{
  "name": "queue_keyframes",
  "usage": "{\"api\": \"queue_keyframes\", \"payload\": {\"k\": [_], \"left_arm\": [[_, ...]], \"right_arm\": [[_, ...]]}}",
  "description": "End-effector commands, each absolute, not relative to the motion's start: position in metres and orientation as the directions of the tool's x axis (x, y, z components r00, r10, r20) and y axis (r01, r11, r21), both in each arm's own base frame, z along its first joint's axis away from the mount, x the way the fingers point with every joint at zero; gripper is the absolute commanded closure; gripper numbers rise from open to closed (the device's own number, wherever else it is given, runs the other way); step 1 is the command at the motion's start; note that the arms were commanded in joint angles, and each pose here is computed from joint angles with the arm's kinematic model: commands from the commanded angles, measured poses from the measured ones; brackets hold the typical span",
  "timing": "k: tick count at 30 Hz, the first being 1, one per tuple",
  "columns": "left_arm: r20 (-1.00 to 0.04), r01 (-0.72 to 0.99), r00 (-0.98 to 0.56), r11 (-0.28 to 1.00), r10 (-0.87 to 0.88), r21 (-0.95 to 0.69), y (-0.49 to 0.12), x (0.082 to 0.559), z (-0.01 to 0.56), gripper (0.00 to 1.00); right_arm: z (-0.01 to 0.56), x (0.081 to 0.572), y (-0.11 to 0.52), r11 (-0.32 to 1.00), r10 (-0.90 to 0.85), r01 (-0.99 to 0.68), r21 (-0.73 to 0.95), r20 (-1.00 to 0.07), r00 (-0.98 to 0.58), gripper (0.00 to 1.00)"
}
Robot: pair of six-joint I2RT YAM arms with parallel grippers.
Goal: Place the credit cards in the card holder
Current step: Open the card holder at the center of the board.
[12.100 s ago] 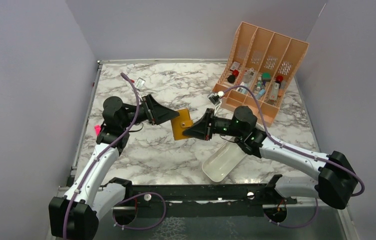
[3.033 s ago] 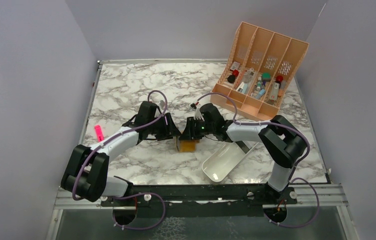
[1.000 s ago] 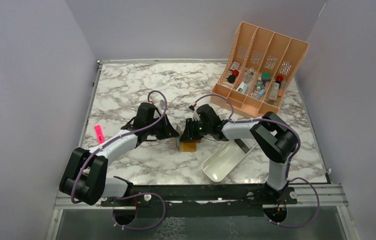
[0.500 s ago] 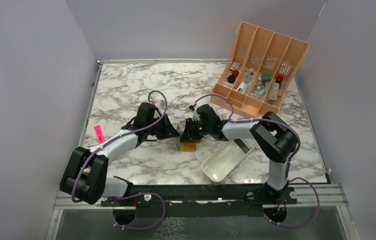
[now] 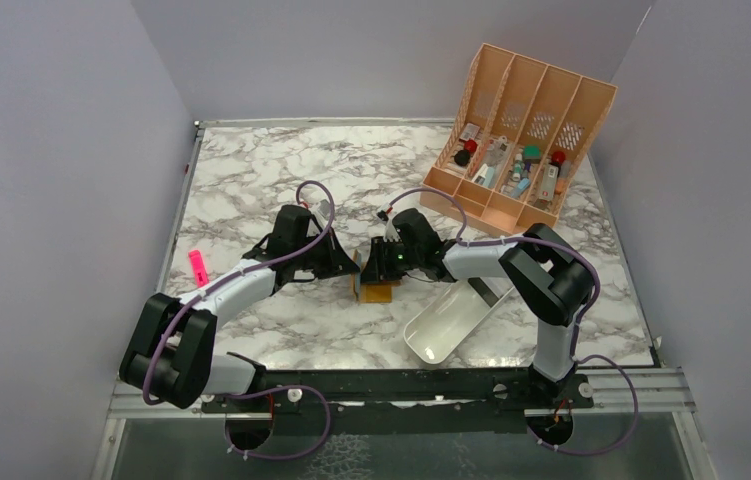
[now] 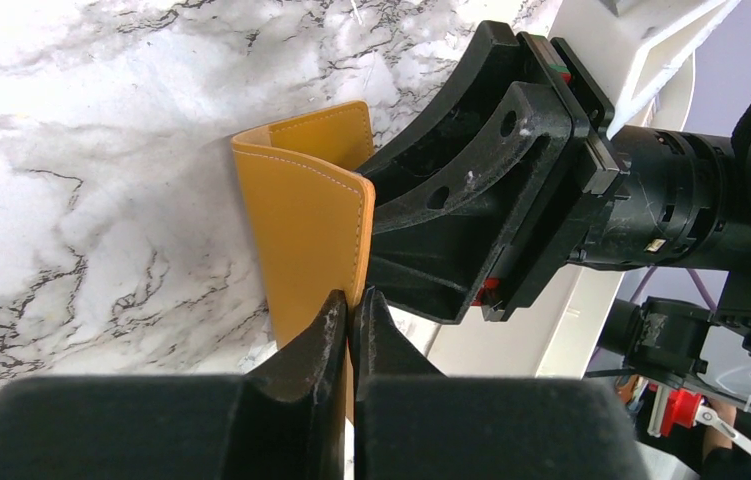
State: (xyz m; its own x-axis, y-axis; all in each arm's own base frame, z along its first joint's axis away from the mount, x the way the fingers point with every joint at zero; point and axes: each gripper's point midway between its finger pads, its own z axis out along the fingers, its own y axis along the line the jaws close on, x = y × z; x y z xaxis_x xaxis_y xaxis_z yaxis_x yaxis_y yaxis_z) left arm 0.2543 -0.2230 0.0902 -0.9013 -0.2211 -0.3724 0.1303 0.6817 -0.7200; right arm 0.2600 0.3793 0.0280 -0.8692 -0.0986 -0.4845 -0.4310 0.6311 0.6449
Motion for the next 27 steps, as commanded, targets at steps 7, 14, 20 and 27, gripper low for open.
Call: {"api": "queue_keyframes", "payload": {"k": [7,14,20,27], "left_arm": [[-0.377,0.162,-0.902,0.643,-0.211,-0.749,-0.232,0.255,0.097,1.0],[-0.355,0.128,-0.91,0.671,-0.213,-0.73,-0.229,0.256,0.085,1.0],[-0.35,0.11,-0.912,0.698,-0.211,-0.708,-0.225,0.257,0.077,1.0],[-0.347,0.107,-0.914,0.701,-0.21,-0.705,-0.225,0.258,0.075,1.0]], "right_arm": [[0.026,0.263,0.383,0.628,-0.108,-0.449,0.636,-0.5,-0.859,0.7],[0.032,0.265,0.382,0.636,-0.102,-0.449,0.628,-0.508,-0.855,0.63],[0.037,0.271,0.367,0.686,-0.084,-0.428,0.589,-0.52,-0.85,0.58],[0.061,0.28,0.347,0.72,-0.044,-0.416,0.556,-0.561,-0.826,0.55]]}}
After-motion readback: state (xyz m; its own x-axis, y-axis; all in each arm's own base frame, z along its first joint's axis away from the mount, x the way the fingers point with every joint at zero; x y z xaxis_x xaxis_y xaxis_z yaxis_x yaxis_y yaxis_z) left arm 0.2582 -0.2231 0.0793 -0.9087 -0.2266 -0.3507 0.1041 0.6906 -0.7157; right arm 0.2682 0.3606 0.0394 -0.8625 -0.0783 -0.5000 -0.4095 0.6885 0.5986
